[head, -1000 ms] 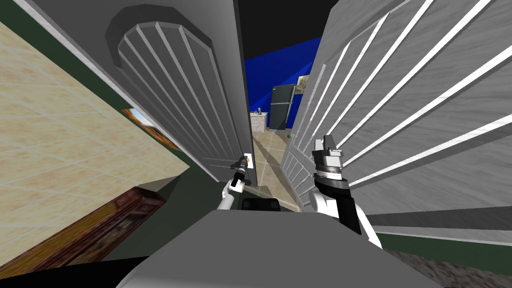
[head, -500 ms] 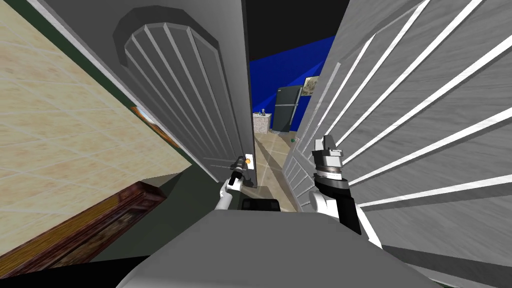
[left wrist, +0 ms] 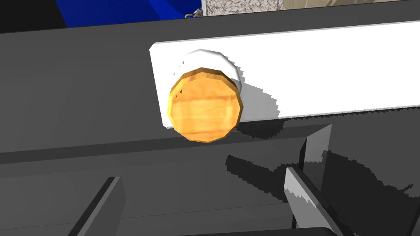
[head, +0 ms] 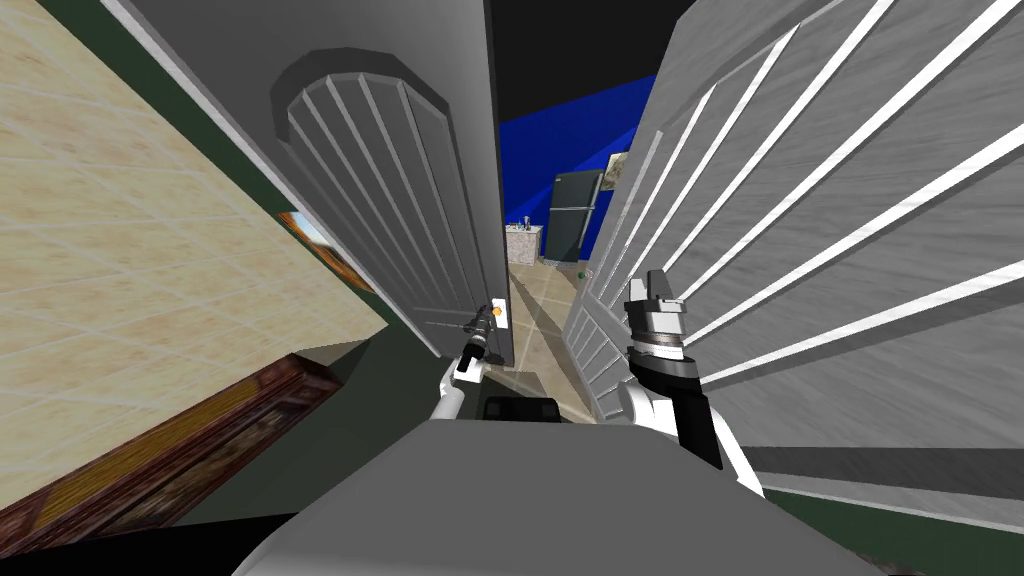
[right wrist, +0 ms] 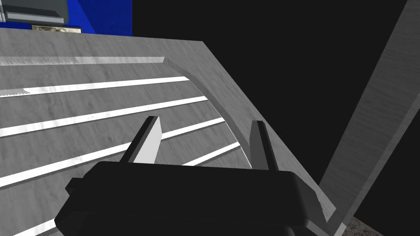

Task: Push the door open

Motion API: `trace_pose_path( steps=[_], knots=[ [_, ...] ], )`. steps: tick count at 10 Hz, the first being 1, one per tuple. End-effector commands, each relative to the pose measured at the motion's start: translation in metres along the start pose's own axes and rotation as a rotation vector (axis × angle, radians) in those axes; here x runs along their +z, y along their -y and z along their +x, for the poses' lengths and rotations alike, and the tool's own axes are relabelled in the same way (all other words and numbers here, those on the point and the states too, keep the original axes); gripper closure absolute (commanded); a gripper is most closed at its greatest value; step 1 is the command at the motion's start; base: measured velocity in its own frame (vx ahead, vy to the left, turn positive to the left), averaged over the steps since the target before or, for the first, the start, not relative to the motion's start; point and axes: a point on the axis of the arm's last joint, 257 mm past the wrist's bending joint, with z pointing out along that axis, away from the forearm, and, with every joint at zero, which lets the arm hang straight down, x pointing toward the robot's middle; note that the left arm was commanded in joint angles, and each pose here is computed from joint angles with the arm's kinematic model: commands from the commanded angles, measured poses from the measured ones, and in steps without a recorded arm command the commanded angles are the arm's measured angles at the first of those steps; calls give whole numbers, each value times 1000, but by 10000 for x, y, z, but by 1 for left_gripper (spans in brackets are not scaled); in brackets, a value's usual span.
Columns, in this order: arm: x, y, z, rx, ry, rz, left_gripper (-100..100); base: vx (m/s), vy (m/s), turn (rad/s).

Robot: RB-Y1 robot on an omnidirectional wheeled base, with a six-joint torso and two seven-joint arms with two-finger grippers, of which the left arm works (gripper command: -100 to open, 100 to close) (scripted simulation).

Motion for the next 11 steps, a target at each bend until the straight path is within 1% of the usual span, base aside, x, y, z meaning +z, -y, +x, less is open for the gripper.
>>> trace_pose_path(
  steps=[1,4,5,6,8,11],
  knots=[
    [-19,-7,40,-8,-5,-2,-100,-220,-2,7],
    [-46,-9,191,-42,-15,-3,-100,-249,-40,7],
    [-47,-6,158,-34,-13,-3,-100,-92,-8,-2],
    [-45,-16,109,-24,-11,-3,-100,71,-19,-25],
    [-39,-20,78,-19,-8,-1,-100,169,-5,-13],
    [-18,-21,48,-18,-2,4,-100,219,-35,-21]
  ],
)
